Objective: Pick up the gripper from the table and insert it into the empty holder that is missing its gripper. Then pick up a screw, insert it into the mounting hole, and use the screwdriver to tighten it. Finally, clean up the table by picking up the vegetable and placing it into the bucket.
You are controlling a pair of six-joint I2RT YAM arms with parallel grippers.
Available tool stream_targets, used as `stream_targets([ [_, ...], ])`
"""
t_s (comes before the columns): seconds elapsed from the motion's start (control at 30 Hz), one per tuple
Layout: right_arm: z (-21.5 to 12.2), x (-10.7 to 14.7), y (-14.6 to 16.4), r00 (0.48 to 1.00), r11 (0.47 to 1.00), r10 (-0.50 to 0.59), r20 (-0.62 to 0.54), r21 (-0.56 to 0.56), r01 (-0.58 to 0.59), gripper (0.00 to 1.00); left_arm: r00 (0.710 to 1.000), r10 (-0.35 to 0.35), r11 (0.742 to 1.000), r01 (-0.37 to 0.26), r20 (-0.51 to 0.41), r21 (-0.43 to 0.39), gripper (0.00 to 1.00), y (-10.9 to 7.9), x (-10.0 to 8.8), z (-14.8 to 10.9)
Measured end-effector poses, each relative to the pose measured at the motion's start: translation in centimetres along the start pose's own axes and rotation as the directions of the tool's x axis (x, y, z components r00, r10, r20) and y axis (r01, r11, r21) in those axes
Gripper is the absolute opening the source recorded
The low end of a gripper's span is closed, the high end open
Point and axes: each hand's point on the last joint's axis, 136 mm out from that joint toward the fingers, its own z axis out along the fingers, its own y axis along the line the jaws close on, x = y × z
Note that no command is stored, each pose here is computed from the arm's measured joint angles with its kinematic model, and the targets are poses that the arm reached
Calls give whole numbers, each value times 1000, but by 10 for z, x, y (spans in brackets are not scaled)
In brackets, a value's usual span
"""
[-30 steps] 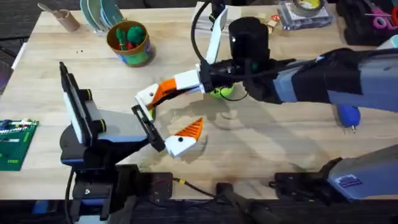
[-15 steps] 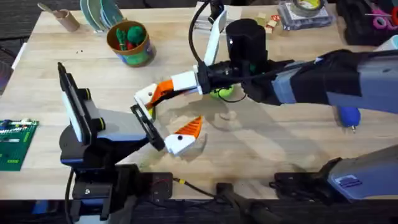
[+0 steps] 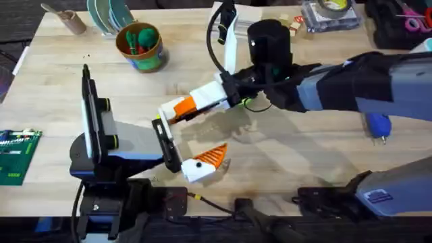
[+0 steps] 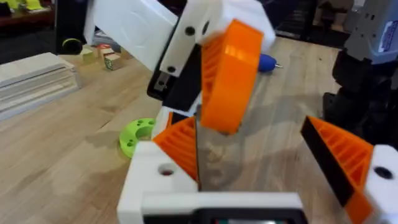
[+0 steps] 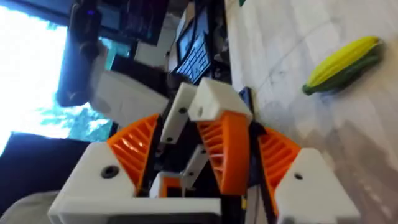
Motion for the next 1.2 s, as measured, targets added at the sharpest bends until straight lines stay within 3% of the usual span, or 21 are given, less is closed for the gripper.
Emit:
stream_targets([
  [0.17, -6, 0, 1, 1000, 1000, 1, -6, -16, -1, 955, 1000, 0, 1000, 0, 0, 11, 993, -2, 0, 0],
  [0.2, -23, -18, -12, 997, 999, -8, 79, 44, 4, 960, 1000, 0, 1000, 0, 0, 11, 994, -2, 0, 0],
  [0.33, -50, -41, -29, 981, 992, -25, 194, 127, 0, 963, 1000, 0, 1000, 0, 0, 13, 993, -2, 0, 0],
  [0.6, -99, -90, -33, 936, 968, -147, 319, 240, 70, 969, 1000, -1, 1000, 1, 0, 15, 992, -3, 0, 0],
  [0.73, -112, -88, -54, 945, 940, -76, 318, 338, -38, 969, 1000, -1, 1000, 1, 0, 16, 993, -3, 0, 0],
  [0.87, -124, -72, -70, 963, 868, -27, 268, 484, -110, 969, 1000, -1, 1000, 1, 0, 18, 993, -3, 0, 0],
  [1.0, -139, -65, -60, 983, 766, -63, 171, 640, -62, 970, 1000, -1, 1000, 1, 0, 19, 993, -3, 0, 0],
  [1.2, -157, -42, -41, 991, 516, -124, -49, 850, 107, 974, 1000, -1, 1000, 1, 0, 19, 993, -3, 0, 0],
])
